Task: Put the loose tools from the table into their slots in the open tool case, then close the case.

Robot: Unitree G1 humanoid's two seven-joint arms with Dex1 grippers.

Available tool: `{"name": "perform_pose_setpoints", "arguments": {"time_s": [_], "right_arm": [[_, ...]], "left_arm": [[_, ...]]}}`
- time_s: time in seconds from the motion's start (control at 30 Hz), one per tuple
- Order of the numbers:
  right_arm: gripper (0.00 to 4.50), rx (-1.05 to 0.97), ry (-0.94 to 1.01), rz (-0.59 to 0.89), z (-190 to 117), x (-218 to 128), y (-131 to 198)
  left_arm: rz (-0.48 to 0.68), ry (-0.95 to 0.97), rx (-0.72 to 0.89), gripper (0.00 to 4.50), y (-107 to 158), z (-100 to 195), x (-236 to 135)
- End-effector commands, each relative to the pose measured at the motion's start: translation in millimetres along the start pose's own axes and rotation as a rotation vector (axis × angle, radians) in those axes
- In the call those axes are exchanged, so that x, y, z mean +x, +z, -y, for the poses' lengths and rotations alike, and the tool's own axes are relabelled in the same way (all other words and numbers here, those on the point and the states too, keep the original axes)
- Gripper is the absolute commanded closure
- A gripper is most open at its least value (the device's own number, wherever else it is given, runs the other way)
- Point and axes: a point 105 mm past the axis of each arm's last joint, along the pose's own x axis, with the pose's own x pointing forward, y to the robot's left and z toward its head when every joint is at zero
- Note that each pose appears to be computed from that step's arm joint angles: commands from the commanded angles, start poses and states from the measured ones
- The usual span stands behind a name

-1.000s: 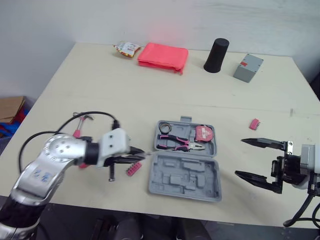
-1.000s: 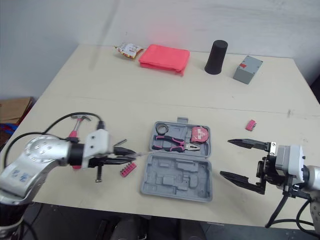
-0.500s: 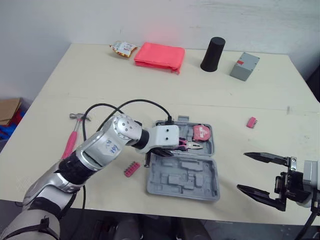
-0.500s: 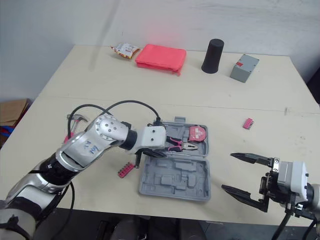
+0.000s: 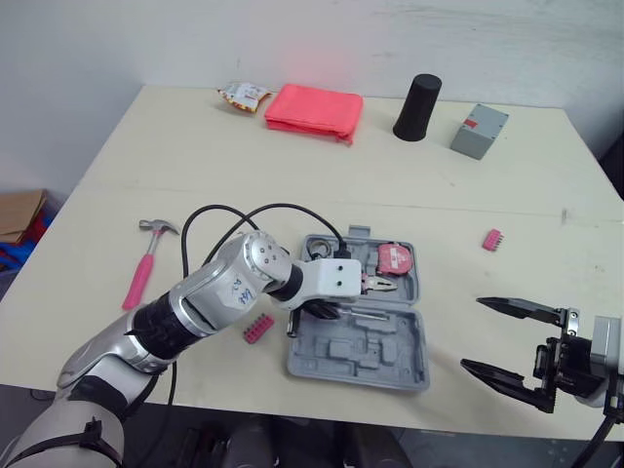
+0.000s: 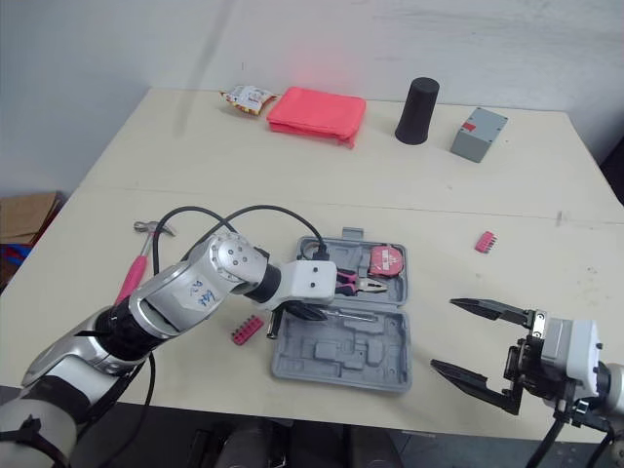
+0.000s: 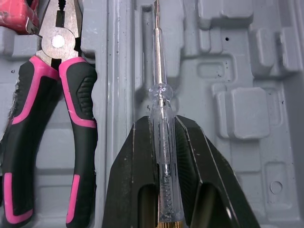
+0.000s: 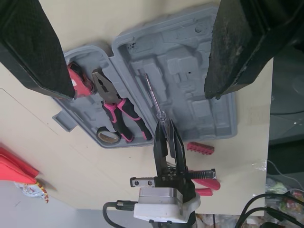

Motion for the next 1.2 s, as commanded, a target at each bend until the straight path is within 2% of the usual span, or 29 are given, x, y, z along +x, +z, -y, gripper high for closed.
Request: {"name": "perform_pose_setpoints", "arguments": {"time_s": [0.03,0.4,0.53,0.57,0.73,0.87,0.93,1.03,1.07,1.1,1.2], "right_arm": [[0.0,-0.034,-0.003,0.009,-2.1,0.0,3.0],[0.0,-0.041,-0.012,0.013,-3.0,-0.3,3.4],[0.0,-0.042,-0.013,0.018,-3.6,0.8,5.8],[0.0,-0.043,-0.013,0.019,-3.7,0.9,6.2],[0.0,-0.046,-0.01,0.025,-3.0,5.0,11.3],[0.0,-0.041,-0.001,0.032,-2.3,9.1,15.1],[0.0,-0.038,0.0,0.037,-1.3,10.8,16.0],[0.0,-0.035,-0.003,0.04,0.0,11.8,16.1],[0.0,-0.034,-0.004,0.04,0.3,11.9,15.8],[0.0,-0.033,-0.005,0.041,0.5,11.8,15.6],[0.0,-0.035,-0.013,0.038,2.8,10.9,13.0]], "left_arm": [[-0.022,0.037,0.023,4.44,-0.4,-7.0,-1.3],[-0.052,0.078,0.028,4.44,-7.6,-12.1,-3.2],[-0.003,0.088,0.036,4.44,1.8,-13.0,-0.9],[0.007,0.084,0.038,3.5,4.3,-12.4,-1.0],[0.027,0.089,0.094,1.38,8.3,-11.4,-3.4],[0.126,0.087,0.089,1.38,22.3,-10.0,-17.5],[0.217,0.115,0.104,1.38,27.4,-12.8,-25.8],[0.325,0.213,0.12,1.38,26.7,-24.4,-34.8],[0.37,0.222,0.113,1.91,27.6,-25.2,-37.0],[0.401,0.223,0.108,2.11,28.4,-25.2,-38.2],[0.511,0.202,0.026,3.45,23.7,-19.8,-30.3]]}}
